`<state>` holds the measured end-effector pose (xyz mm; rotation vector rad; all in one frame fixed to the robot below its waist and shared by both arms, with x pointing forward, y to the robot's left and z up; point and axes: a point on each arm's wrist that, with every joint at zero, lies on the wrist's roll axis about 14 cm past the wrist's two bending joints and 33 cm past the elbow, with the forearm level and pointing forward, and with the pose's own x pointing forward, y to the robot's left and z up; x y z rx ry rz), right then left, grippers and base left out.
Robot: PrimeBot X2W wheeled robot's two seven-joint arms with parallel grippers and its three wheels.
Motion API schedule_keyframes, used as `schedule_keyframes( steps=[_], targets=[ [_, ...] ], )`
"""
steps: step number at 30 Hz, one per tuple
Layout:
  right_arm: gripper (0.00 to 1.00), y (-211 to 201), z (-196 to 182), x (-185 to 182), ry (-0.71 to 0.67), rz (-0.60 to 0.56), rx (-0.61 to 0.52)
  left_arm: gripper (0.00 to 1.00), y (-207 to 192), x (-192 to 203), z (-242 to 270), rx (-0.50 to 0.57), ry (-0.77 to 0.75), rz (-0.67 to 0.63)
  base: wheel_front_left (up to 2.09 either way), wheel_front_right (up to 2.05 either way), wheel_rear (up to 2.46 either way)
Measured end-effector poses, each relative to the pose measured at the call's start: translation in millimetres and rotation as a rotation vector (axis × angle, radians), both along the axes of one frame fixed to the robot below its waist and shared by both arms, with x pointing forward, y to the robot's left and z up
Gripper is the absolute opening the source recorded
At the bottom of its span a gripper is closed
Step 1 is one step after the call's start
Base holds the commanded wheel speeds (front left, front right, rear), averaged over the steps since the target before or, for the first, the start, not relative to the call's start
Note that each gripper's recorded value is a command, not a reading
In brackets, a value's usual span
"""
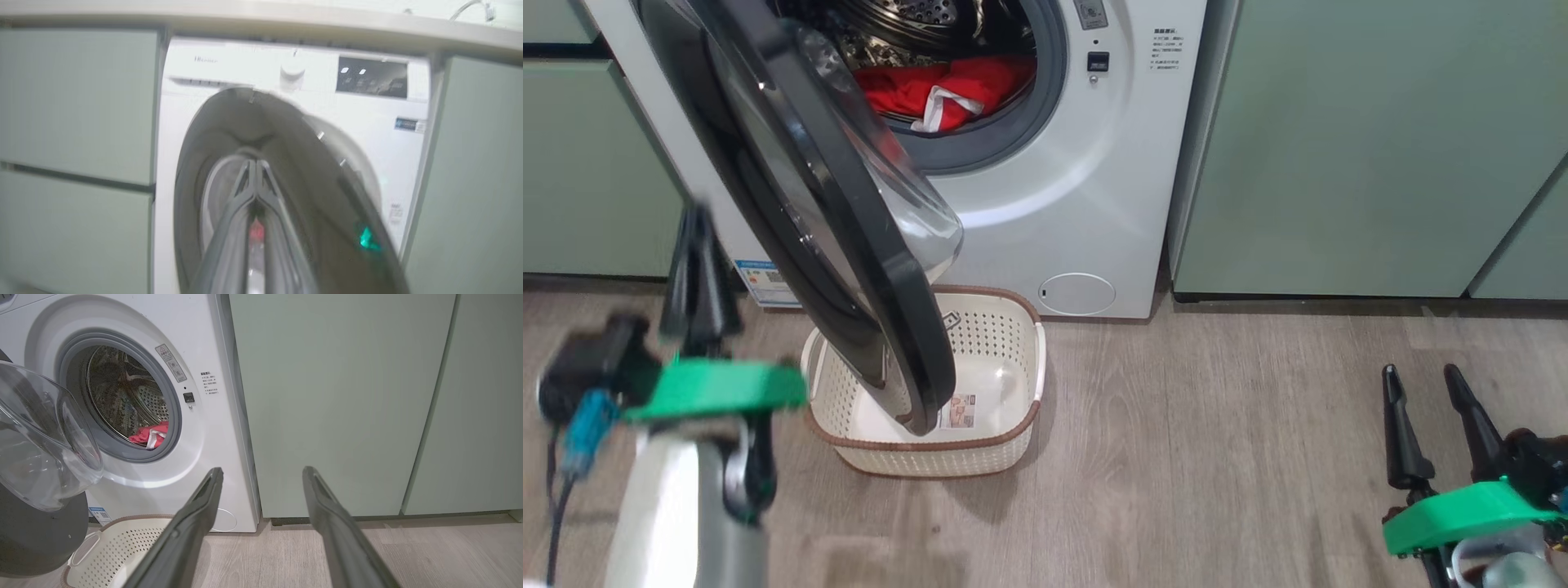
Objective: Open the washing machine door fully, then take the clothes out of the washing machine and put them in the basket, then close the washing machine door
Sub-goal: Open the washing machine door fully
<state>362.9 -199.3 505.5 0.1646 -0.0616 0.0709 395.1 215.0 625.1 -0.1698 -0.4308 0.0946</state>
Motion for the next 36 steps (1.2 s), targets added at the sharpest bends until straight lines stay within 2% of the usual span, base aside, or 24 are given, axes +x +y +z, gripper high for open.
schedule_keyframes(
  steps=[4, 10, 16, 20, 26, 31, 36],
  targets=[
    [1.00, -0.4, -1.6, -0.3, 0.005, -0.001, 0.000, 0.00, -34.6, 1.8, 61.5, 0.027, -0.144, -0.089, 0.00, 0.00, 0.00],
    [1.00, -1.2, -4.6, -1.6, 0.014, -0.004, 0.000, 0.00, -122.3, -12.9, 118.1, 0.081, -0.265, -0.337, 0.00, 0.00, 0.00],
    [1.00, -3.3, -9.0, -2.6, 0.028, -0.011, 0.001, 0.00, -218.2, -40.2, 99.4, 0.077, -0.199, -0.647, 0.00, 0.00, 0.00],
    [1.00, -4.0, -12.7, -3.6, 0.039, -0.013, 0.001, 0.00, -259.6, -46.7, 64.8, 0.121, -0.102, -0.757, 0.00, 0.00, 0.00],
    [1.00, -8.2, -17.3, -5.1, 0.053, -0.025, 0.001, 0.00, -277.2, -34.4, -14.9, 0.147, 0.117, -0.780, 0.00, 0.00, 0.00],
    [1.00, -10.8, -20.6, -5.3, 0.064, -0.031, -0.002, 0.00, -257.6, -20.2, -88.9, 0.163, 0.317, -0.695, 0.00, 0.00, 0.00],
    [1.00, -11.2, -22.3, -4.3, 0.070, -0.029, -0.007, 0.00, -227.4, -6.2, -126.8, 0.151, 0.428, -0.575, 0.00, 0.00, 0.00]
  ],
)
